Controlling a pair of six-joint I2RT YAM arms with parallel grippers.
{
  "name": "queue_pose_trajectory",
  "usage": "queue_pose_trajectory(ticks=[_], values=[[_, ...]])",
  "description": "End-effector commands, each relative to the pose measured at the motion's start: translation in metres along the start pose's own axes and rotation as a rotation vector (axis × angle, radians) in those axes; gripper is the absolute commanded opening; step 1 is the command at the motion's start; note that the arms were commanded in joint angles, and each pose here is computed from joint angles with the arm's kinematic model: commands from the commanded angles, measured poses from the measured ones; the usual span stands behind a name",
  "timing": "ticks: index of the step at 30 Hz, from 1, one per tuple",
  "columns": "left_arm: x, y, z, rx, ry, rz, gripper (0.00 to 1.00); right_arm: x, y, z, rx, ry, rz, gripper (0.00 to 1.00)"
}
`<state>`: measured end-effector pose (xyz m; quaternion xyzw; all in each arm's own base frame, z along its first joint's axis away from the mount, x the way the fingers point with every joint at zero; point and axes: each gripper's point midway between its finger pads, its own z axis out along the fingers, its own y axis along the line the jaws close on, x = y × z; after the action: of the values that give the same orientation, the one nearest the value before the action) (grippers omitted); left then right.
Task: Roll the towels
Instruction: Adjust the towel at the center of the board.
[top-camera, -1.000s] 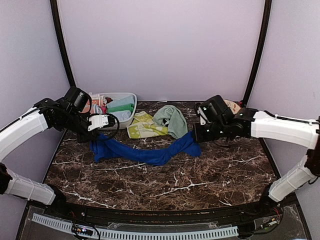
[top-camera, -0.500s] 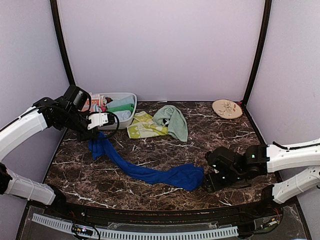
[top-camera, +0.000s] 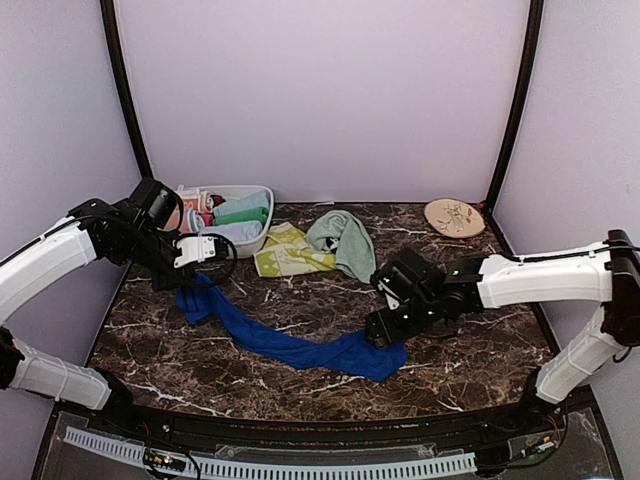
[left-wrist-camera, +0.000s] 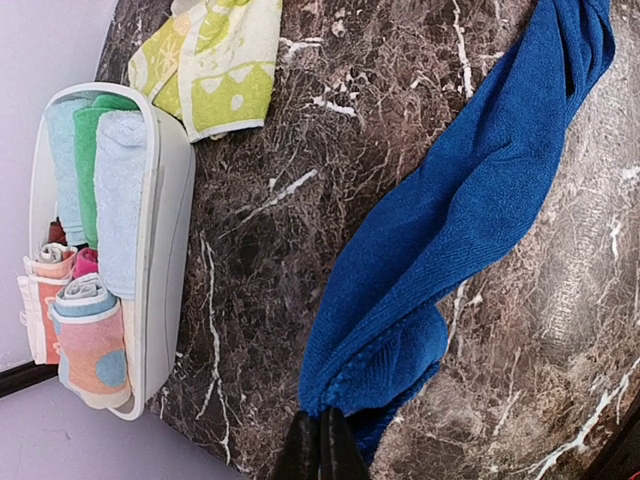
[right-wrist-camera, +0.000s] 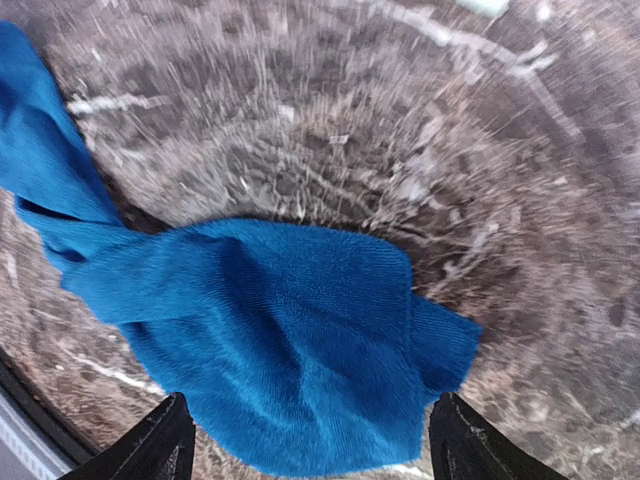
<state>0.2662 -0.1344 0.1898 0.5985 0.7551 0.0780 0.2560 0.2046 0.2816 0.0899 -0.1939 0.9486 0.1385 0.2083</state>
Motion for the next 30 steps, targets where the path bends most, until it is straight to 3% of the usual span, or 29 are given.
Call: queue_pose_trajectory(ticks=[1,5,16,18,20,27,30], values=[[0.008,-0.008,-0.004,0.010,0.012,0.004,0.00,-0.025,0.028,0.021,-0.095,-0.003,-0.069,0.80],[0.010,-0.009,-0.004,0.009,0.021,0.005,0.00,-0.030,0.047,0.040,-0.150,0.030,-0.098,0.73],[0.013,-0.008,0.000,-0.002,0.030,0.012,0.00,-0.007,0.062,0.067,-0.244,0.140,-0.083,0.43],[0.014,-0.008,0.001,-0.002,0.035,0.015,0.00,-0.008,0.065,0.065,-0.254,0.143,-0.086,0.30],[0.015,-0.008,0.002,-0.005,0.042,0.016,0.00,-0.013,0.067,0.058,-0.262,0.131,-0.085,0.00],[0.018,-0.004,0.003,-0.025,0.066,0.008,0.00,-0.044,0.047,0.000,-0.164,-0.024,-0.074,0.00],[0.022,-0.003,0.006,-0.032,0.086,0.009,0.00,-0.035,0.037,-0.031,-0.105,-0.065,-0.094,0.00]])
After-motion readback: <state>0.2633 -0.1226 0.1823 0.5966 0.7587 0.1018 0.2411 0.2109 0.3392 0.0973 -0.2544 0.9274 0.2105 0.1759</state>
